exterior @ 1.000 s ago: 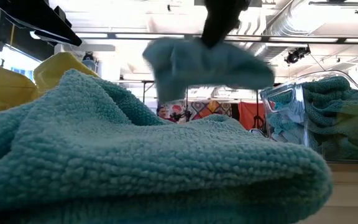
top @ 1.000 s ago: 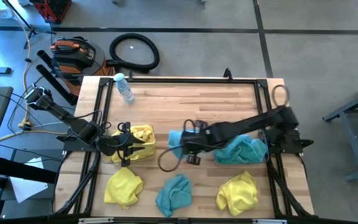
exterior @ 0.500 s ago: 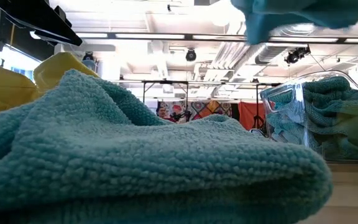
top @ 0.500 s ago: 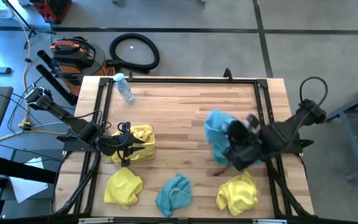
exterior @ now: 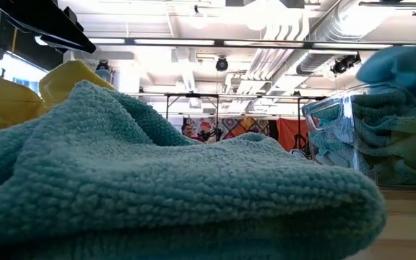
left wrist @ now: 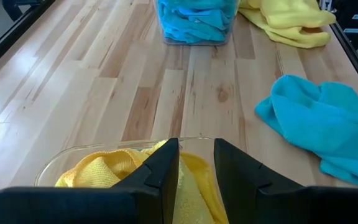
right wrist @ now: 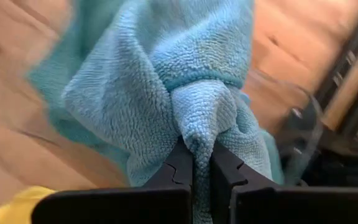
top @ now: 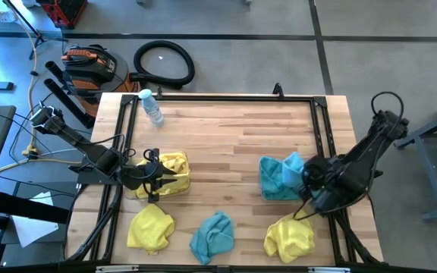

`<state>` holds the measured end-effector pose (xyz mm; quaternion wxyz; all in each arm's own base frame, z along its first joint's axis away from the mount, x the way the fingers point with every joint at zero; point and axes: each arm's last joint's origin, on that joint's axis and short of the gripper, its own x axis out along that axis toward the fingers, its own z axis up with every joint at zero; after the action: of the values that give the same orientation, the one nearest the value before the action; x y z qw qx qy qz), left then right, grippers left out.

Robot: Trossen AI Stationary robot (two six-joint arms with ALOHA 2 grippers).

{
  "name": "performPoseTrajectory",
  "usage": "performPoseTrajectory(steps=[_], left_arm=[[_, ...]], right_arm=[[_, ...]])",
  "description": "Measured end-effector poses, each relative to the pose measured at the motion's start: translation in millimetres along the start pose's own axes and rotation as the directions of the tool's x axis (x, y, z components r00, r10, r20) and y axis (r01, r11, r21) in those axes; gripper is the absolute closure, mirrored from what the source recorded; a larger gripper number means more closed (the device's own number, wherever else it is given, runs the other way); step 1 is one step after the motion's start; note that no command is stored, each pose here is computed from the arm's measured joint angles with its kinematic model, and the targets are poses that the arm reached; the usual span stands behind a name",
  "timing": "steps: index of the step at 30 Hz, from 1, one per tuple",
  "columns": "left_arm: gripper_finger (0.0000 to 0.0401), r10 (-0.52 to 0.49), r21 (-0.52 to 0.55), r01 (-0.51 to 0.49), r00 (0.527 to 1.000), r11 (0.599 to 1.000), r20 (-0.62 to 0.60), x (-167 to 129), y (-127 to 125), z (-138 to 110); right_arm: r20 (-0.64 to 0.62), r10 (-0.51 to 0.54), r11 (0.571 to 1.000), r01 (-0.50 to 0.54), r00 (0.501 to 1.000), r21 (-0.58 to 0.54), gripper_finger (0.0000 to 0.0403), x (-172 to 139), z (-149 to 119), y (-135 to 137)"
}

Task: Sort microfiber towel by color & place in baskets
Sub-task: Put the top blue microfiber cloth into the right transparent bin

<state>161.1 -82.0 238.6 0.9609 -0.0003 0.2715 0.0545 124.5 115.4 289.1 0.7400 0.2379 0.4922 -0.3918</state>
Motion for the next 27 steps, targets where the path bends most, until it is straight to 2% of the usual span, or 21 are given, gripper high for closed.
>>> performPoseTrajectory(steps=[6, 13, 17, 22, 27], left_arm=[[0.0309, 0.021, 0.000, -0.021, 1.000, 1.000, 0.008, 0.0, 0.6, 0.2], [0.0309, 0.028, 0.000, -0.028, 1.000, 1.000, 0.011, 0.0, 0.8, 0.3], [0.0309, 0.029, 0.000, -0.029, 1.000, 1.000, 0.011, -0.1, 0.9, 0.3], [0.0309, 0.032, 0.006, -0.032, 0.999, 0.999, 0.012, 0.0, 1.0, 0.4], [0.0309, 0.040, 0.018, -0.040, 0.999, 0.999, 0.015, 0.0, 1.3, 0.5]], right_arm=[[-0.072, 0.048, 0.996, -0.042, 0.996, 0.083, 0.0400, 18.5, -3.9, -29.4], [-0.205, 0.081, 0.988, -0.053, 0.975, 0.143, 0.0400, 73.1, -22.2, -32.2], [-0.206, 0.029, 0.993, -0.005, 0.978, 0.116, 0.0399, 71.0, -16.4, -20.1], [-0.287, -0.002, 0.995, 0.030, 0.958, 0.093, 0.0398, 74.8, -5.9, -11.1], [-0.315, -0.010, 1.000, 0.001, 0.949, -0.029, 0.0397, 76.7, 7.0, -8.5]])
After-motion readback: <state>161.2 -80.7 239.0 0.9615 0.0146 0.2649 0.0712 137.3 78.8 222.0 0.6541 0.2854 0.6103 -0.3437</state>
